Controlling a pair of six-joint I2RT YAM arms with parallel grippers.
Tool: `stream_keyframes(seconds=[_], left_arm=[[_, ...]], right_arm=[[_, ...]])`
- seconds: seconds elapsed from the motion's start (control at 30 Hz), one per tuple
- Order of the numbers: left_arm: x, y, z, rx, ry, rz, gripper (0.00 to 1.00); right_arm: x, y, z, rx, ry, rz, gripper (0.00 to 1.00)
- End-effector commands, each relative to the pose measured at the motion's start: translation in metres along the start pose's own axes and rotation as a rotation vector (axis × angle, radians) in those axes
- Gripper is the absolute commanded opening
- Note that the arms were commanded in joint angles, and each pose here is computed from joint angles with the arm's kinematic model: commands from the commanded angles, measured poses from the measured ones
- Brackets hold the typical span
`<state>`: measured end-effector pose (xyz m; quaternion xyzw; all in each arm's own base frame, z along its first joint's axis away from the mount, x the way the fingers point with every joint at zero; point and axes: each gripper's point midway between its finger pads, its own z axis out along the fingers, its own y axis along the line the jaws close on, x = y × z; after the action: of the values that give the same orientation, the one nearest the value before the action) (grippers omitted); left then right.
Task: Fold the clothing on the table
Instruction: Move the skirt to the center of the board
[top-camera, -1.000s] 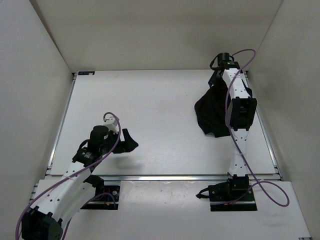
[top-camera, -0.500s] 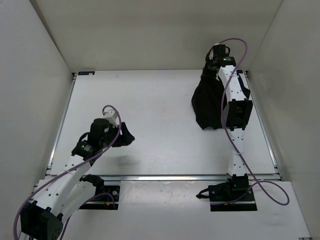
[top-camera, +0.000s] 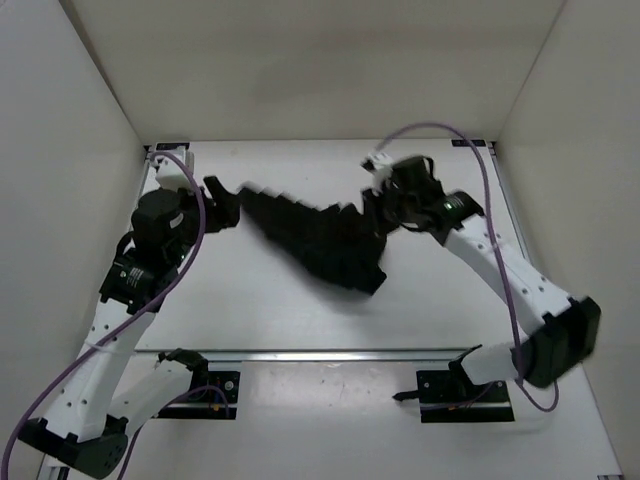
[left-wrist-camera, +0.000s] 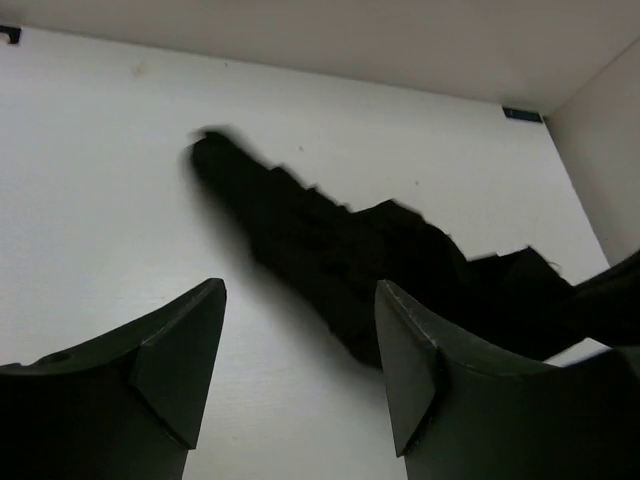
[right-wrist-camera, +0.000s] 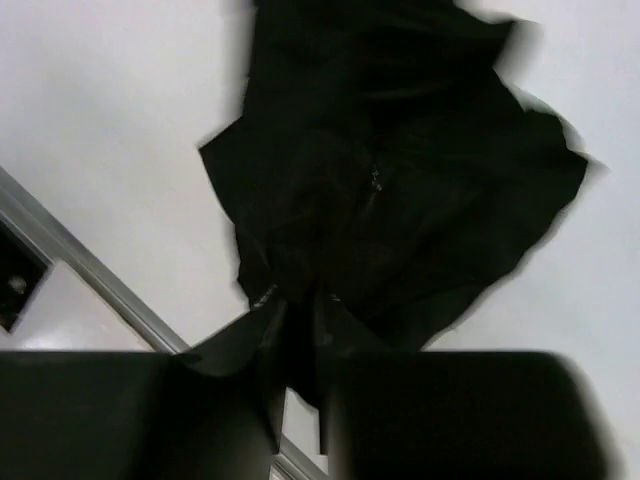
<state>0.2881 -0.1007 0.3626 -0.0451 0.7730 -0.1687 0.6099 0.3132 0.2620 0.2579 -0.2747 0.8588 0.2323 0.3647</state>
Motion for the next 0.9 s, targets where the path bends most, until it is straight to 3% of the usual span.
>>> stream_keyframes(seconds=[0.0, 0.03, 0.1, 0.3, 0.47, 0.63, 0.87], left_arm=[[0.054, 0.004, 0.003, 0.037, 0.142, -0.025, 0.73], [0.074, 0.002, 0.0, 0.073, 0.19, -0.038, 0.75], [0.104, 0.002, -0.001, 0.105, 0.255, -0.043, 0.77], [0.196, 0.022, -0.008, 0.098, 0.488, -0.08, 0.84], [0.223, 0.044, -0.004, -0.001, 0.549, -0.09, 0.85], [0.24, 0.064, 0.005, -0.064, 0.618, -0.091, 0.85], [0.275, 0.077, 0.007, -0.116, 0.715, -0.082, 0.77]], right_arm=[[0.071, -0.062, -0.004, 0.069, -0.006, 0.215, 0.14], [0.076, -0.069, -0.015, 0.078, -0.027, 0.263, 0.26], [0.109, -0.076, -0.02, 0.101, 0.015, 0.311, 0.37], [0.135, -0.086, -0.046, 0.164, -0.038, 0.391, 0.56], [0.145, -0.08, -0.026, 0.096, 0.005, 0.427, 0.58], [0.128, -0.072, 0.002, 0.04, 0.027, 0.356, 0.57], [0.134, -0.084, 0.035, -0.006, 0.086, 0.355, 0.55]])
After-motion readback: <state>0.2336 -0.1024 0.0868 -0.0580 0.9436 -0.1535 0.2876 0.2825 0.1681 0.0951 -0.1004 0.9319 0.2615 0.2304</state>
